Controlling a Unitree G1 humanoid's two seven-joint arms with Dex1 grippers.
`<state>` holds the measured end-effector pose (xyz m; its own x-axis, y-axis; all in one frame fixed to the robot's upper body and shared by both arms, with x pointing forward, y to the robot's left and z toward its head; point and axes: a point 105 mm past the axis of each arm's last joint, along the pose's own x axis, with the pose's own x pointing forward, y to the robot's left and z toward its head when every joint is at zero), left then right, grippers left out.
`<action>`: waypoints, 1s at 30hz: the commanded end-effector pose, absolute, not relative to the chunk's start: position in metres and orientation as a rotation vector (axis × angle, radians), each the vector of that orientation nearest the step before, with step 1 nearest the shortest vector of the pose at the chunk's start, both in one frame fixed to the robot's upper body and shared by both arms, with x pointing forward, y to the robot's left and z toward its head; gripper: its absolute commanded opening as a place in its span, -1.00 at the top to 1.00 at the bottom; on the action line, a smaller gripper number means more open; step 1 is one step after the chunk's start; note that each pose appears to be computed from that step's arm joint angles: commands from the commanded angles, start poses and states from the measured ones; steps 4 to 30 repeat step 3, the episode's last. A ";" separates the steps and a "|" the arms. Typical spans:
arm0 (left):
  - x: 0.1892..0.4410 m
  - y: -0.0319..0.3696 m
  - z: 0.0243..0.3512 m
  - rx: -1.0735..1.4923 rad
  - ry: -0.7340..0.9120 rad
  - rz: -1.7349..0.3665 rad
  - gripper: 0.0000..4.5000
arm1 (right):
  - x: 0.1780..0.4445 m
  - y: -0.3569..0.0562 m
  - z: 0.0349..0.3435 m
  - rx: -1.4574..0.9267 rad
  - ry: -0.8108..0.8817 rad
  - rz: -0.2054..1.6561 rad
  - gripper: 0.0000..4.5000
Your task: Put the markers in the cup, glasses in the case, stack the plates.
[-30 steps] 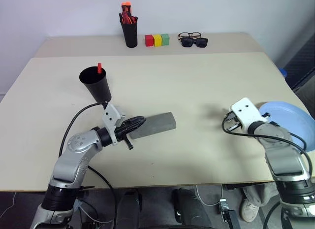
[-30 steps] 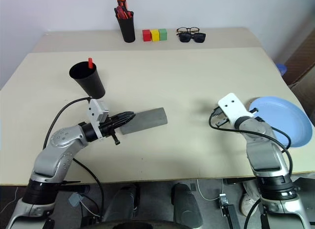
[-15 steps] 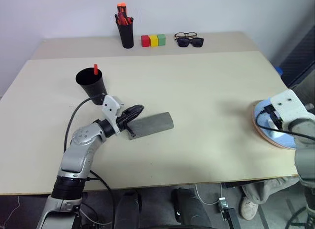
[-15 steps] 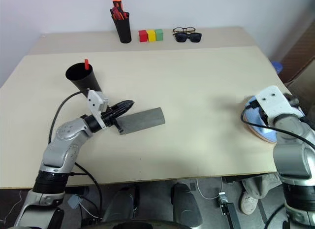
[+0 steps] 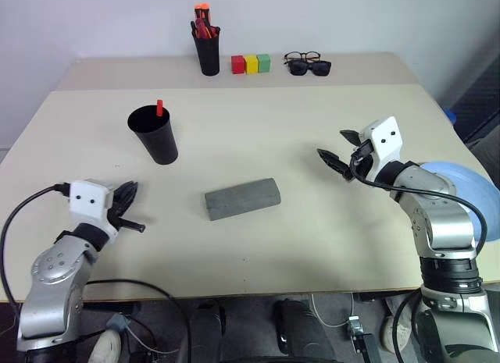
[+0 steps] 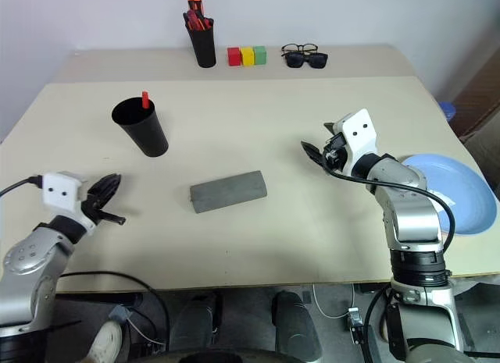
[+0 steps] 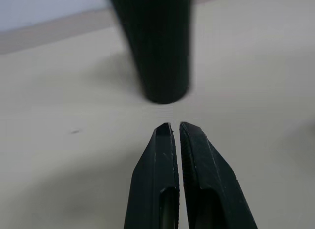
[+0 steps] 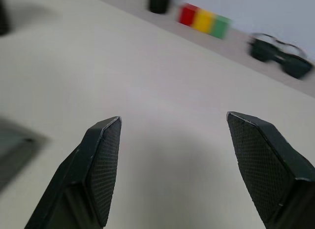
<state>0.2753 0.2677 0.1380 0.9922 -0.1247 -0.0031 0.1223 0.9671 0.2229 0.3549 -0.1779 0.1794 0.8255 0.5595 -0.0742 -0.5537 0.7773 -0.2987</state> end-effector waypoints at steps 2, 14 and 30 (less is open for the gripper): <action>0.267 0.271 0.159 0.256 -0.077 -0.075 0.92 | 0.361 -0.175 0.174 -0.334 -0.018 0.642 -0.54; 0.266 0.270 0.160 0.255 -0.079 -0.069 0.92 | 0.364 -0.174 0.174 -0.334 -0.019 0.644 -0.54; 0.266 0.270 0.160 0.255 -0.079 -0.069 0.92 | 0.364 -0.174 0.174 -0.334 -0.019 0.644 -0.54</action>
